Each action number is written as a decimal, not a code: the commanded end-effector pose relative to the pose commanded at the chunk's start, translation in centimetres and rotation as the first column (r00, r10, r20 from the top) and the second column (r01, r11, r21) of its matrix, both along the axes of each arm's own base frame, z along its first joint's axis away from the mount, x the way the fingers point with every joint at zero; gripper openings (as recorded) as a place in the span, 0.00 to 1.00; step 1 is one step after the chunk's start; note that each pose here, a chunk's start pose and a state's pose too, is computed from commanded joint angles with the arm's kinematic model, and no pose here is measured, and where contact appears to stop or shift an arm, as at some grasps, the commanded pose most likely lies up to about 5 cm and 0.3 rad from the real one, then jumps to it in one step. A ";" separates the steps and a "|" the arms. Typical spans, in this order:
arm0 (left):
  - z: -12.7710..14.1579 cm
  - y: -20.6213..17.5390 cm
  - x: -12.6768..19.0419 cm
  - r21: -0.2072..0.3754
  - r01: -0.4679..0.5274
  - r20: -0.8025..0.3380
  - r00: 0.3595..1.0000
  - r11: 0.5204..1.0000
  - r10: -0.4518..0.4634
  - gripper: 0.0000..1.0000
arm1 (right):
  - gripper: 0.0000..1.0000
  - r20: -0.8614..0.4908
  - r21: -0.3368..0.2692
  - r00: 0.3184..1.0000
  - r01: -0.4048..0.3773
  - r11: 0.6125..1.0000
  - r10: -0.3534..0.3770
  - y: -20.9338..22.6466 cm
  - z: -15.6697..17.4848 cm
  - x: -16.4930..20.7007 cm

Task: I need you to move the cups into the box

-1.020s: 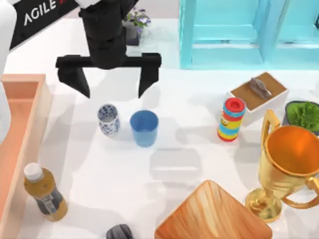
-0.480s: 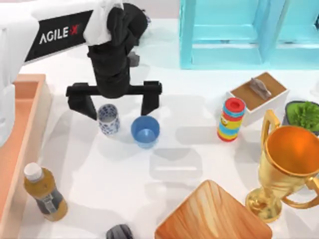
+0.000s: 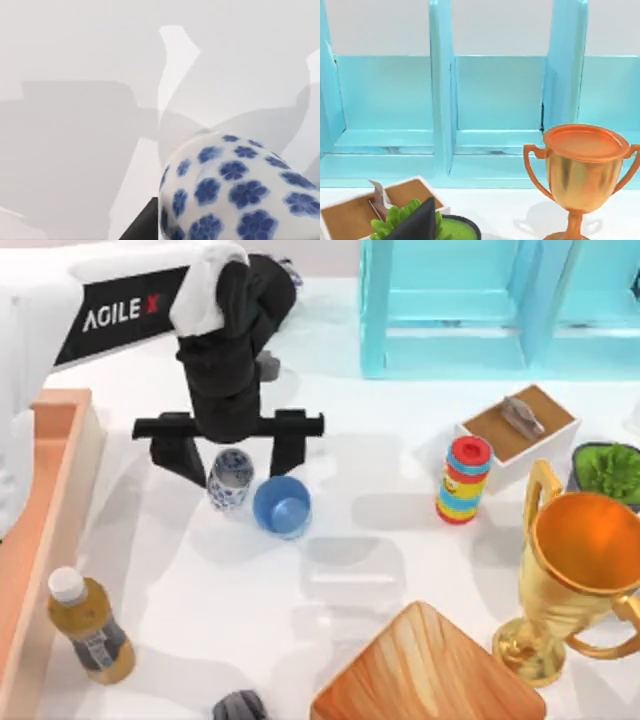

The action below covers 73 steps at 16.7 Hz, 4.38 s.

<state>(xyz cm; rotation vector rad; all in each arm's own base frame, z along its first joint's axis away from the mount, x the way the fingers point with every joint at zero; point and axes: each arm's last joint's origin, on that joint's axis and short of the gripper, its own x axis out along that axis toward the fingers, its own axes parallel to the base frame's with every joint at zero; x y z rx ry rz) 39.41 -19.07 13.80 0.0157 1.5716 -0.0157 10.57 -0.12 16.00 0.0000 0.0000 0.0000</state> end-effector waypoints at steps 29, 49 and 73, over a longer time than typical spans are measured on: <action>10.3 10.0 0.2 -0.003 0.000 0.006 1.000 1.000 0.000 0.00 | 1.00 0.000 0.000 1.000 0.000 1.000 0.000 0.0 0.0 0.0; 14.5 28.8 -16.9 -0.007 0.000 0.001 1.000 1.000 0.000 0.00 | 1.00 0.000 0.000 1.000 0.000 1.000 0.000 0.0 0.0 0.0; 8.0 28.9 -17.0 -0.007 0.000 0.001 1.000 1.000 0.000 0.75 | 1.00 0.000 0.000 1.000 0.000 1.000 0.000 0.0 0.0 0.0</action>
